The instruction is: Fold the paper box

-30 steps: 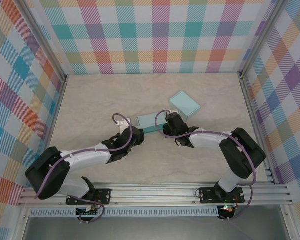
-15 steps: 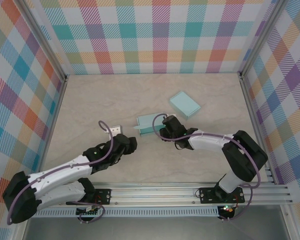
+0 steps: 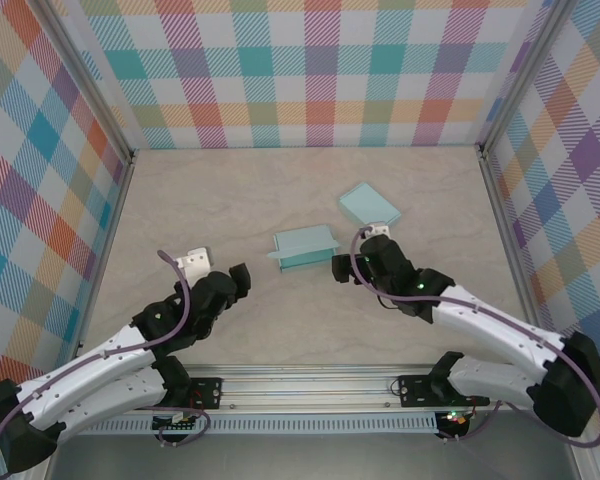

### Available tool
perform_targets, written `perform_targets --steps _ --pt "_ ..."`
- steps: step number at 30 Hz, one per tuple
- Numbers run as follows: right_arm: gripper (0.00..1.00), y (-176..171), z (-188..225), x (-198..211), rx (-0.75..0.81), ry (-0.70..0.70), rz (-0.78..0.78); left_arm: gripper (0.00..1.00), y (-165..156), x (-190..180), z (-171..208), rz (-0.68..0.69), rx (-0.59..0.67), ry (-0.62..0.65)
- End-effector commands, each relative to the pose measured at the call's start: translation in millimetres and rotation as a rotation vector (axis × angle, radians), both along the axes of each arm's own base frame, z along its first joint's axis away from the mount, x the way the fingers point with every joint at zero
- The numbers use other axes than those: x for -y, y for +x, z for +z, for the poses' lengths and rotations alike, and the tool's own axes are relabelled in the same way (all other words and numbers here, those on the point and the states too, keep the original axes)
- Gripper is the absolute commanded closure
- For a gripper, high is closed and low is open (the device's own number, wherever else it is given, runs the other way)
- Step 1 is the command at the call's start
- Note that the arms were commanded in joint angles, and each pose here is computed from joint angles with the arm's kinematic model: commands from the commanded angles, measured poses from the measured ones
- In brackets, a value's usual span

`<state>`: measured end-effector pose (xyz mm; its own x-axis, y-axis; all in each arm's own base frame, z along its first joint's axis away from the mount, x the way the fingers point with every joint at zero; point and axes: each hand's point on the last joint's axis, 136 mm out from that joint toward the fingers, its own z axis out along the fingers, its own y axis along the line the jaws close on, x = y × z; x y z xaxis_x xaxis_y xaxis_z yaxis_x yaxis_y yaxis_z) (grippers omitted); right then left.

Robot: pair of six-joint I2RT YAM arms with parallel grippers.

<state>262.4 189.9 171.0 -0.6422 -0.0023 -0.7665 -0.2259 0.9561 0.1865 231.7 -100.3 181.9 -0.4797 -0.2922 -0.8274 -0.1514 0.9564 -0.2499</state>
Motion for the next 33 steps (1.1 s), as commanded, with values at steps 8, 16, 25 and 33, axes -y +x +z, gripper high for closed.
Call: perform_targets --steps 8,16,25,33 --pt "0.00 -4.9 24.0 54.2 0.114 0.042 -0.233 0.00 22.6 0.6 46.0 0.047 0.117 0.116" --pt "0.00 19.3 43.0 45.4 0.097 -0.079 -0.226 0.00 55.5 22.7 66.2 0.044 0.096 0.243" --pt "0.00 58.2 44.3 4.6 0.050 -0.110 -0.152 0.00 106.9 67.3 45.9 -0.025 -0.051 0.192" --pt "0.00 94.4 11.3 -22.5 -0.072 -0.201 -0.096 0.00 141.6 98.5 9.0 -0.089 -0.162 0.157"
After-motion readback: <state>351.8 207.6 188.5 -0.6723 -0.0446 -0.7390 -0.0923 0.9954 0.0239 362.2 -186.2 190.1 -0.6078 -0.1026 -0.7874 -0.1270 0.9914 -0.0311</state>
